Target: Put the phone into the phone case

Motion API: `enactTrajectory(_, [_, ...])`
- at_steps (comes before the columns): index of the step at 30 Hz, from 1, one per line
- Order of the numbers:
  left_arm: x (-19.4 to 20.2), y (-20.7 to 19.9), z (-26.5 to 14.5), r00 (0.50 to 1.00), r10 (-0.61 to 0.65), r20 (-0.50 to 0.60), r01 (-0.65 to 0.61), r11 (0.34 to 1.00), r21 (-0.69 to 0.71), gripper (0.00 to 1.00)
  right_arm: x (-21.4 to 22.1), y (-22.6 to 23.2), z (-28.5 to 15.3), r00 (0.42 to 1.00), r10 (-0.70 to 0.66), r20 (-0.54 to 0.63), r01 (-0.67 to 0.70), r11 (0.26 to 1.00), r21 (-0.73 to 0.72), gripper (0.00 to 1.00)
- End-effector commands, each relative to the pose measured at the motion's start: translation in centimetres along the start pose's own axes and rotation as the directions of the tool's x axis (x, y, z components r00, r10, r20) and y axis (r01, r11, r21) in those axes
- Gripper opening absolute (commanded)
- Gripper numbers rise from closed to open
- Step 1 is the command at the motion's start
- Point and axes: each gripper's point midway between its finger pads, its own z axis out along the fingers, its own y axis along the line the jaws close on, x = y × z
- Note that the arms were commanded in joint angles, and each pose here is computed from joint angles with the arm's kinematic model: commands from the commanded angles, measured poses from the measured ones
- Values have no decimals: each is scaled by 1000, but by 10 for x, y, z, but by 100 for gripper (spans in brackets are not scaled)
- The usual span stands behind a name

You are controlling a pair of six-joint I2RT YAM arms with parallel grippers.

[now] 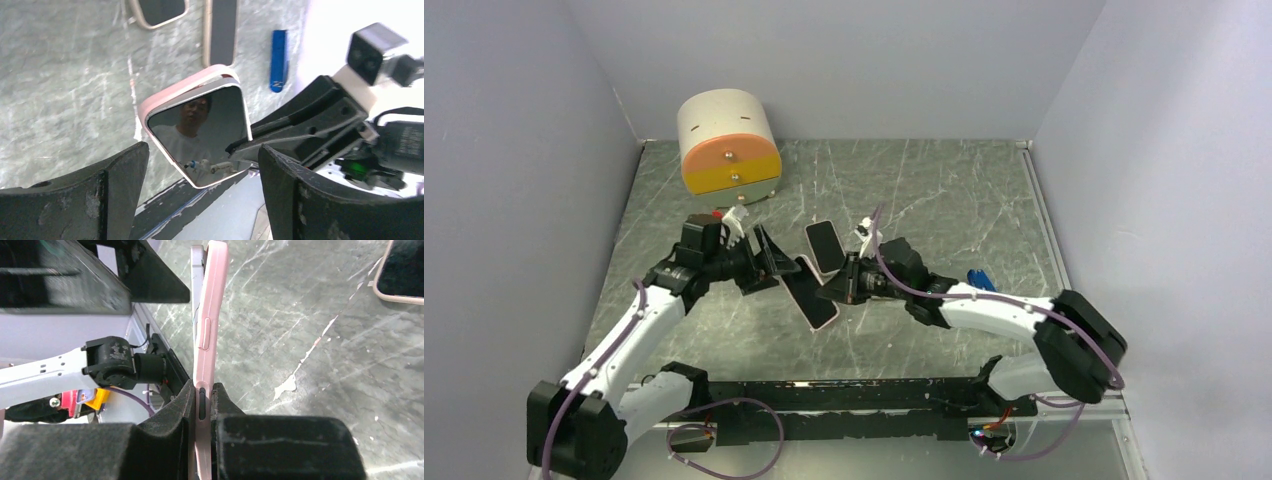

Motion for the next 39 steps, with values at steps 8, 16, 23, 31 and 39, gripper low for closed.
enactTrajectory(8, [-14, -106, -59, 987, 121, 103, -150, 921, 359, 94, -64, 79, -73, 924, -87, 371, 172, 964, -202, 0])
enactTrajectory(16, [-8, -134, -73, 985, 149, 89, -174, 845, 505, 94, -72, 109, -100, 895, -19, 445, 186, 924, -334, 0])
enactTrajectory(23, [-8, -148, -79, 986, 143, 86, -166, 793, 586, 85, -68, 127, -109, 895, 12, 446, 209, 872, -443, 0])
enactTrajectory(31, [-9, -150, -77, 988, 132, 81, -154, 778, 608, 63, -63, 123, -103, 908, 20, 417, 189, 872, -452, 0])
enactTrajectory(39, [-11, -143, -69, 989, 128, 74, -147, 789, 596, 23, -59, 115, -96, 919, 9, 395, 174, 888, -425, 0])
